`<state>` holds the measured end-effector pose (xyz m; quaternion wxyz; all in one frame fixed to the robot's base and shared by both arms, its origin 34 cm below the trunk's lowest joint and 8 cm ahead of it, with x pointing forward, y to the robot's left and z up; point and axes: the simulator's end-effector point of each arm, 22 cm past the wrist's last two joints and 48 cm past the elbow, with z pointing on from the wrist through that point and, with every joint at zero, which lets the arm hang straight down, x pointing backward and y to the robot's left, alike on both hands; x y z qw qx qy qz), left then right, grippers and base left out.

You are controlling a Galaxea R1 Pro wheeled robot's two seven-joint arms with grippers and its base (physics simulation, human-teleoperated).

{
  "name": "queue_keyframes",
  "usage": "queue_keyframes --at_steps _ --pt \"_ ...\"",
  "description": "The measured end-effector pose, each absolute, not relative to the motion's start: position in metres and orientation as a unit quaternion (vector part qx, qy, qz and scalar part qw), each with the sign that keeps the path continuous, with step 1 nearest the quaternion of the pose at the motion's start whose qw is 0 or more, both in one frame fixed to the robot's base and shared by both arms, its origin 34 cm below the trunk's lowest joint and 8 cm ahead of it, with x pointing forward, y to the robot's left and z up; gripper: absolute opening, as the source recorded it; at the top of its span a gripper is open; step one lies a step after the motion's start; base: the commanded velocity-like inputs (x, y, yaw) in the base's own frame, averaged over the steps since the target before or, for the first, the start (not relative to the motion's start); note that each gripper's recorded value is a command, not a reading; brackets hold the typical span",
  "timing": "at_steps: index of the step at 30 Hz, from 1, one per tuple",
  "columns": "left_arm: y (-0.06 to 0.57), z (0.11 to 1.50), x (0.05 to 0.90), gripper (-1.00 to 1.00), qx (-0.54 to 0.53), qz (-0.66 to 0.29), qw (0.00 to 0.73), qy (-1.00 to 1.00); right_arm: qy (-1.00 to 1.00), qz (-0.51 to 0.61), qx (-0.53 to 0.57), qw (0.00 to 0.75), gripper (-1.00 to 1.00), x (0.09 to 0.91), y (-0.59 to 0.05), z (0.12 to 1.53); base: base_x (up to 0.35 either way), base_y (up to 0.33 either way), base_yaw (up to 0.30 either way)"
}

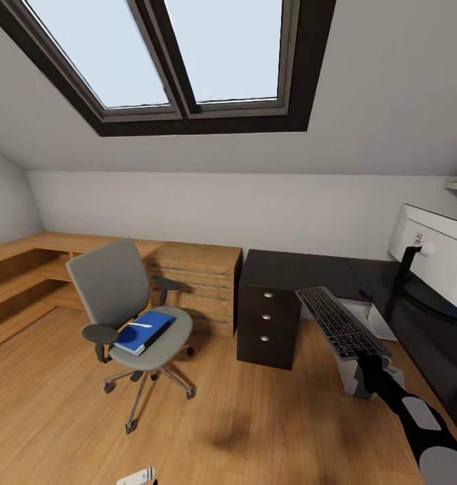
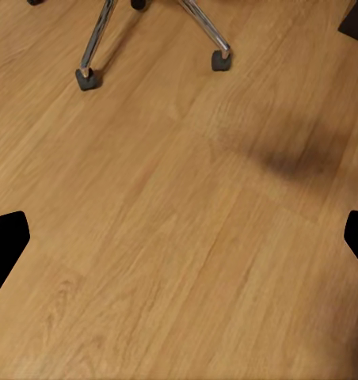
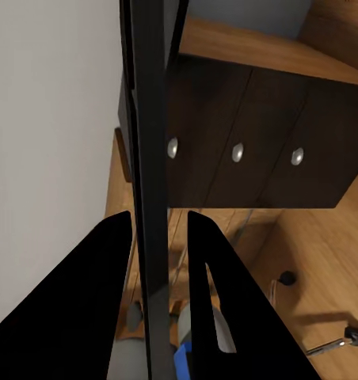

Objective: In the bedroom, organize the workspace by keeping the computer under the desk, ensuring the monitor is on the desk, placing the keyboard on the desk next to the monitor, placing the mouse on the desk next to the keyboard, moving the folder from the swivel chair onto the desk next to the mouse, stacking the notebook on top of the folder with the pen on top of the notebook, and positioning the swivel chair next to the desk.

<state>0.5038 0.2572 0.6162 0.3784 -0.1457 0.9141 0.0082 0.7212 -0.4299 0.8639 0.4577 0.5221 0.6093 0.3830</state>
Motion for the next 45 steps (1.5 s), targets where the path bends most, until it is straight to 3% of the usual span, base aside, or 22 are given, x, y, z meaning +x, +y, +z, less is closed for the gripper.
queue_keyframes --at_steps 31,45 --pt "0.2572 0.6162 0.5038 1.0 -0.146 0.008 0.378 0.914 0.609 0.381 0.522 0.459 -1.0 0.7208 -0.4338 0.8652 0.001 0.0 0.0" --pt "0.2571 0.6163 0.5037 1.0 -0.146 0.008 0.378 0.914 0.609 0.381 0.522 0.459 -1.0 0.7206 -0.4336 0.865 0.174 0.066 0.0"
